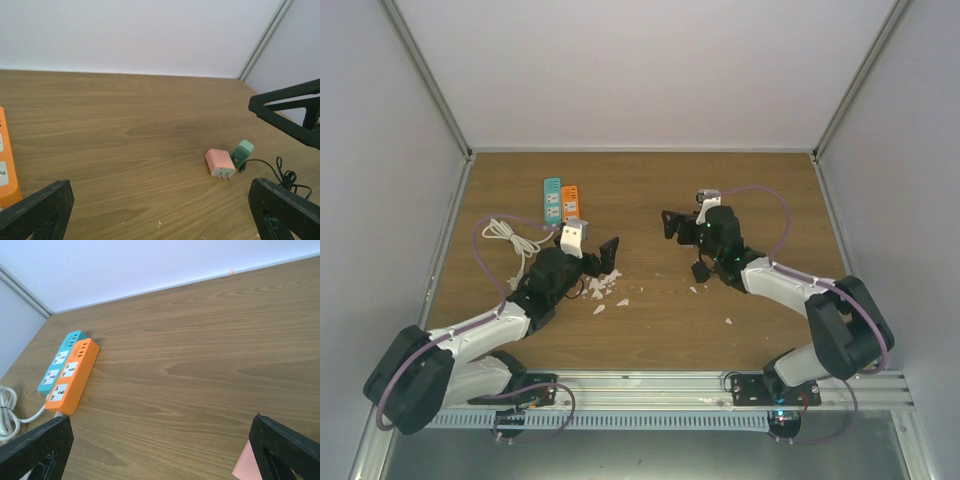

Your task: Insert the plug

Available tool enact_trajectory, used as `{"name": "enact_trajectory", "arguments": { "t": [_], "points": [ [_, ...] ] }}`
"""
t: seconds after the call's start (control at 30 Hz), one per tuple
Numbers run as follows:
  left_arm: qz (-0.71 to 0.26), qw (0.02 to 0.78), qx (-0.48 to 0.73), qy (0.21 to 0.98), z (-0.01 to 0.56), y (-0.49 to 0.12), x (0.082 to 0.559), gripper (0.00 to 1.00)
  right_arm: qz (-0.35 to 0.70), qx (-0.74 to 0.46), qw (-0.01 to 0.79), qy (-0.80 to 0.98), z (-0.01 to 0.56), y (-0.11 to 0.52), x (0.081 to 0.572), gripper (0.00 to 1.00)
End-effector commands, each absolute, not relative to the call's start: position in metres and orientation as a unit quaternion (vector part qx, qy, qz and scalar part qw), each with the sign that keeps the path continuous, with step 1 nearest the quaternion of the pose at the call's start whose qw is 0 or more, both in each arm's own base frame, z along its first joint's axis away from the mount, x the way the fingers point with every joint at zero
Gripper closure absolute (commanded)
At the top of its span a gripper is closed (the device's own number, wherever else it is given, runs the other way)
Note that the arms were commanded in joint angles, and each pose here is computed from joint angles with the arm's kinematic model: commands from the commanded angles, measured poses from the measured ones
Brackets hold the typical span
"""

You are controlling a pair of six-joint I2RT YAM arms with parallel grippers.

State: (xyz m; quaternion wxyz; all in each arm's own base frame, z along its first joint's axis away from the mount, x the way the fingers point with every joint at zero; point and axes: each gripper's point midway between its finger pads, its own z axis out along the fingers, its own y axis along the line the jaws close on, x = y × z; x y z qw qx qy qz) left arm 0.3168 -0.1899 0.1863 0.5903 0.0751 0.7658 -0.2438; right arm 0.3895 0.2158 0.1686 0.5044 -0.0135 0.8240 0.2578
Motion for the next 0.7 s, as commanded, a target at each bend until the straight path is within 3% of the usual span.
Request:
{"name": "enact_trajectory", "arguments": {
  "t": [0.0, 0.13, 0.23, 0.67],
  "points": [
    [-0.253, 0.608, 0.060, 0.750, 0.205, -0.190, 0.324, 0.01, 0.256, -0.003, 0.523, 0.813, 0.179, 0.212, 0.387, 0.01],
    [-0.255, 0.606, 0.061, 0.751, 0.204, -0.192, 0.324, 0.01, 0.201, 0.083, 0.461, 0.861, 0.144, 0.194, 0.397, 0.00],
    [-0.250, 0.606, 0.058, 0.753, 0.203, -0.190, 0.326, 0.01, 0.168, 0.076, 0.431, 0.883, 0.126, 0.197, 0.408, 0.00],
    [-0.236, 0.576, -0.009, 0.782, 0.185, -0.167, 0.343, 0.01, 0.098, 0.108, 0.422, 0.895, 0.117, 0.181, 0.406, 0.00]
  ]
}}
